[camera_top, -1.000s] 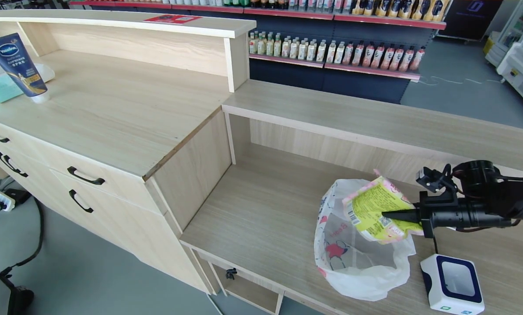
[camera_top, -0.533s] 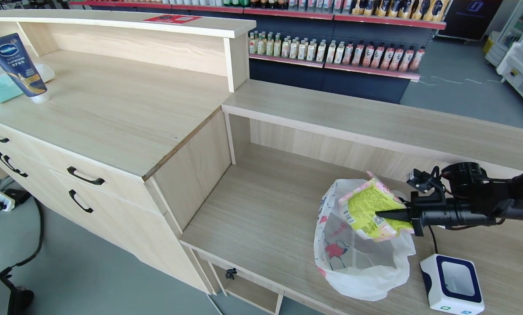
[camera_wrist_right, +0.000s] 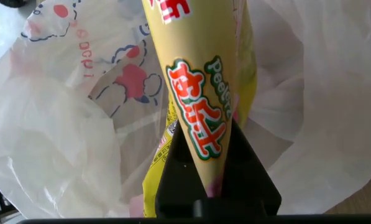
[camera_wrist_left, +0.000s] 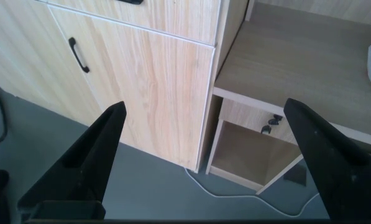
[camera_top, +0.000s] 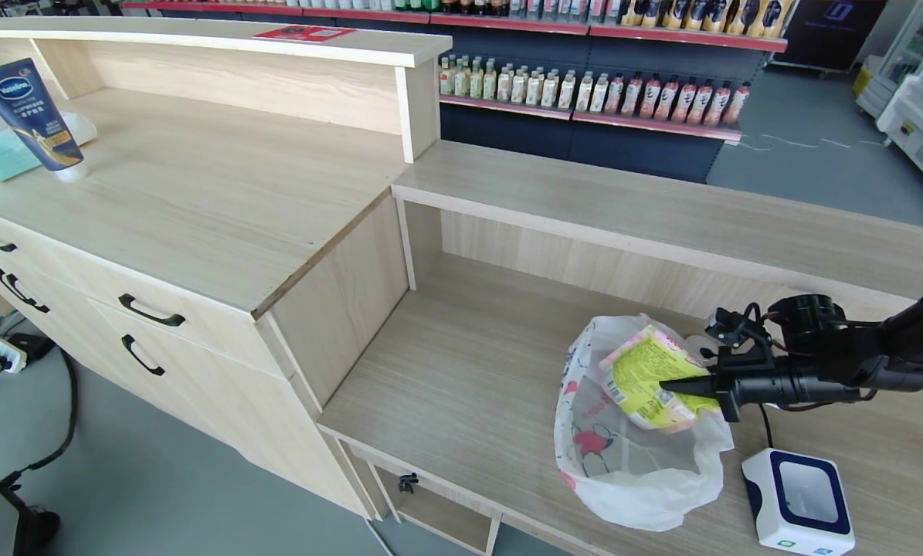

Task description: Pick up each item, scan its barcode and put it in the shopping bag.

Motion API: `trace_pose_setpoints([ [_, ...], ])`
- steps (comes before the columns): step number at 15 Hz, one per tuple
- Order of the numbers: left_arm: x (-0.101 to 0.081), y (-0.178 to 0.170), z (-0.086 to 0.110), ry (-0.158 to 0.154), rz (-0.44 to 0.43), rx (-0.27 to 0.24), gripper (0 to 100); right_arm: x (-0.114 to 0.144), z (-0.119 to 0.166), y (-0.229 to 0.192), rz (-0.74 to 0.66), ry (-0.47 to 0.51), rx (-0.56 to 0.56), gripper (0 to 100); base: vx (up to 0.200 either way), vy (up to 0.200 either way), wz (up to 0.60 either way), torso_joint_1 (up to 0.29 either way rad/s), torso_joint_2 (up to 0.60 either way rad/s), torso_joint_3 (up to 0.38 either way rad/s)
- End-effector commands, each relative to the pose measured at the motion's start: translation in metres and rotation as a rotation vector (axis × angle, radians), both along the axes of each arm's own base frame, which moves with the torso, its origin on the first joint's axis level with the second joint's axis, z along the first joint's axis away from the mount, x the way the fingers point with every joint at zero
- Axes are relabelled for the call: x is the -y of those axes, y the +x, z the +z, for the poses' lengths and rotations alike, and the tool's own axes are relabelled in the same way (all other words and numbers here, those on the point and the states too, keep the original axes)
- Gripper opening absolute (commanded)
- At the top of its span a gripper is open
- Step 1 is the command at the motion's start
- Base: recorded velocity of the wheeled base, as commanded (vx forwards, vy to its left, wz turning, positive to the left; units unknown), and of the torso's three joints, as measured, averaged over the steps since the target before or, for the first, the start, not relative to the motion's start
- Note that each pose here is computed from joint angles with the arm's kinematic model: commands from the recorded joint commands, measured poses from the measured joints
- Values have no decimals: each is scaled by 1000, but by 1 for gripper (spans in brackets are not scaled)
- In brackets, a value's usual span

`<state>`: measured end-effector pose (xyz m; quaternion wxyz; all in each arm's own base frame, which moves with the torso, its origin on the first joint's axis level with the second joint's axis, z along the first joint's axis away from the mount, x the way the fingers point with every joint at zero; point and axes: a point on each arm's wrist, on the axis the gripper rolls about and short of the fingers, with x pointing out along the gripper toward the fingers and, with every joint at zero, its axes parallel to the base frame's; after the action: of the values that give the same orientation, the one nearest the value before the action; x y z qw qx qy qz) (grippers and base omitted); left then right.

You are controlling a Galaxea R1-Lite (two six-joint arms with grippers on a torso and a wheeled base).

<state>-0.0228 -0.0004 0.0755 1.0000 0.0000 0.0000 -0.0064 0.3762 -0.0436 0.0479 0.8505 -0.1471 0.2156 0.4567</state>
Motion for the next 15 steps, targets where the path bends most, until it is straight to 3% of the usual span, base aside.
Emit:
trace_pose_setpoints([
  [1, 0, 0, 0, 0, 0, 0, 100, 1, -1, -1, -31, -40, -13, 0, 0, 0, 0, 0, 0, 0],
  [7, 0, 0, 0, 0, 0, 0, 100, 2, 5, -2, -92, -156, 0, 0, 0, 0, 0, 0, 0, 0],
  [11, 0, 0, 0, 0, 0, 0, 100, -4, 5, -2, -74, -150, -1, 0, 0, 0, 0, 0, 0, 0],
  [12, 0, 0, 0, 0, 0, 0, 100, -4, 9, -3, -76, -148, 5, 100, 0, 0, 0, 0, 0, 0],
  [15, 0, 0, 0, 0, 0, 0, 100, -5, 31, -6, -46, -103, 66, 100, 0, 0, 0, 0, 0, 0],
])
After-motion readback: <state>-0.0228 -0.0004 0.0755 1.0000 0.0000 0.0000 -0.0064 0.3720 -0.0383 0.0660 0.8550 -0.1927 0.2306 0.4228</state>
